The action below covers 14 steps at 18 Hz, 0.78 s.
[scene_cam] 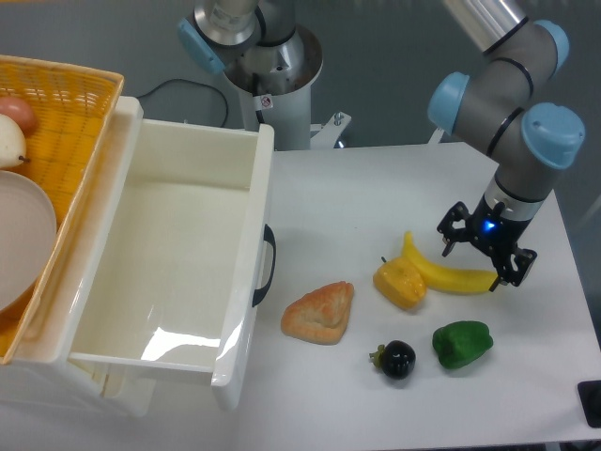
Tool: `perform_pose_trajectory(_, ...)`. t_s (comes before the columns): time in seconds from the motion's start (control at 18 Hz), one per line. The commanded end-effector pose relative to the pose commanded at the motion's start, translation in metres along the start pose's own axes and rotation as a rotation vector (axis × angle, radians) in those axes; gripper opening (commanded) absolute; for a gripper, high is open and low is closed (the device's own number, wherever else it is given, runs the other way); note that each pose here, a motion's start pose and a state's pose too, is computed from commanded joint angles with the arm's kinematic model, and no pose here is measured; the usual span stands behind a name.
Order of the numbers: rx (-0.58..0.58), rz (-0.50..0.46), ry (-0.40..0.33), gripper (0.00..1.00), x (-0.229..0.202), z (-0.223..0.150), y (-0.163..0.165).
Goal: Pick up the green chilies
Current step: 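Move the open gripper down toward the green bell pepper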
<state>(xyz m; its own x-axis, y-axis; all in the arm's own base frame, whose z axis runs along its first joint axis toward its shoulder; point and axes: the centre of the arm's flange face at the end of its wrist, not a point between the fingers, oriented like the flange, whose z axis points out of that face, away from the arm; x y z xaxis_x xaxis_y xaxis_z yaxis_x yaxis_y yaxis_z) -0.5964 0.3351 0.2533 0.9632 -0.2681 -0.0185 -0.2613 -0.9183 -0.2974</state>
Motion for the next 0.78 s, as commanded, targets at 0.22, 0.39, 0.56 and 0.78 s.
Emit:
perform_pose_trajectory(0.22,0.008,0.021,-0.04,1.0,-0.034,-0.002,-0.007)
perform_pose_trajectory(0.39,0.006,0.095,-0.043,1.0,-0.044,0.006,-0.011)
perform_pose_trajectory(0.56,0.004,0.174,-0.053,1.0,-0.051,0.007,-0.019)
perform_pose_trajectory(0.78,0.001,0.23,-0.065,1.0,-0.065,0.015,-0.021)
